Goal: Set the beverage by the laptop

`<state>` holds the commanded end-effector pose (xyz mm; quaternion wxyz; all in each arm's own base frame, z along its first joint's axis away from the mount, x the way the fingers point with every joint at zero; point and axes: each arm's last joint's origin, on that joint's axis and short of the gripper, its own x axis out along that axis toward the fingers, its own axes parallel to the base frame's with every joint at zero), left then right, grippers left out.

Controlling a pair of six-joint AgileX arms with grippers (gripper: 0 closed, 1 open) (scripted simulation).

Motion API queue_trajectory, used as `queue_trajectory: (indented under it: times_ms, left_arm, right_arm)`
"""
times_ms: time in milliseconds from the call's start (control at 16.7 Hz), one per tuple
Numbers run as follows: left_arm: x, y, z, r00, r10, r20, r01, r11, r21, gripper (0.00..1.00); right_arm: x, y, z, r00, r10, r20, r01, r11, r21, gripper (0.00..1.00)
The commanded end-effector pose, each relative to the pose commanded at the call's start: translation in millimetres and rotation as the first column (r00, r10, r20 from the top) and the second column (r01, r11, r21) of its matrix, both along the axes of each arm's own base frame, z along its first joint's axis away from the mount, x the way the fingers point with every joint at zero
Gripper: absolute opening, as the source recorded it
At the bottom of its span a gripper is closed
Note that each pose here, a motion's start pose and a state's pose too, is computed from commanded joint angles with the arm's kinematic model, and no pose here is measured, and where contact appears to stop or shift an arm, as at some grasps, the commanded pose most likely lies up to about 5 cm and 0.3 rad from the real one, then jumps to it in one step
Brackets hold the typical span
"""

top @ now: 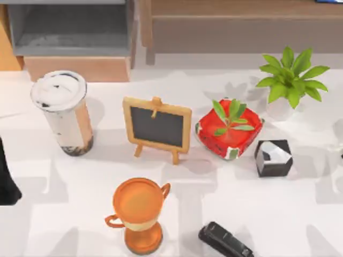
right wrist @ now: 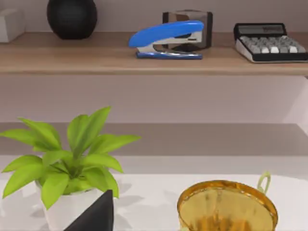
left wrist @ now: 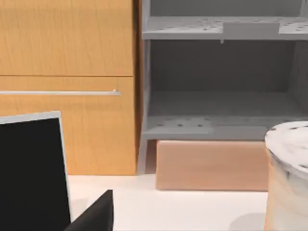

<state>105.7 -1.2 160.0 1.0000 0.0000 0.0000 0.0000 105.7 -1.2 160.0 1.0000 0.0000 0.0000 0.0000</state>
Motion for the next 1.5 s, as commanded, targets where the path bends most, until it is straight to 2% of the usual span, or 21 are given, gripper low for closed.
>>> queue_trajectory:
  times_ms: [360, 720, 1080, 1500]
  left_arm:
    - [6, -4, 3, 1.000, -0.005, 0.000, 0.005, 1.000, -0.011, 1.00]
    - [34, -23, 1, 0.999, -0.018, -0.052, 0.016, 0.999, -0.039, 1.00]
    - [61, -56, -25, 0.989, -0.026, -0.147, 0.022, 0.999, -0.034, 1.00]
    - [68, -83, -55, 0.980, -0.028, -0.195, 0.026, 1.000, -0.015, 1.00]
  right_arm:
    - [0, 0, 0, 1.000, 0.000, 0.000, 0.000, 1.000, 0.000, 1.00]
    - [0, 0, 0, 1.000, 0.000, 0.000, 0.000, 1.000, 0.000, 1.00]
    - [0, 0, 0, 1.000, 0.000, 0.000, 0.000, 1.000, 0.000, 1.00]
    - [0, 0, 0, 1.000, 0.000, 0.000, 0.000, 1.000, 0.000, 1.00]
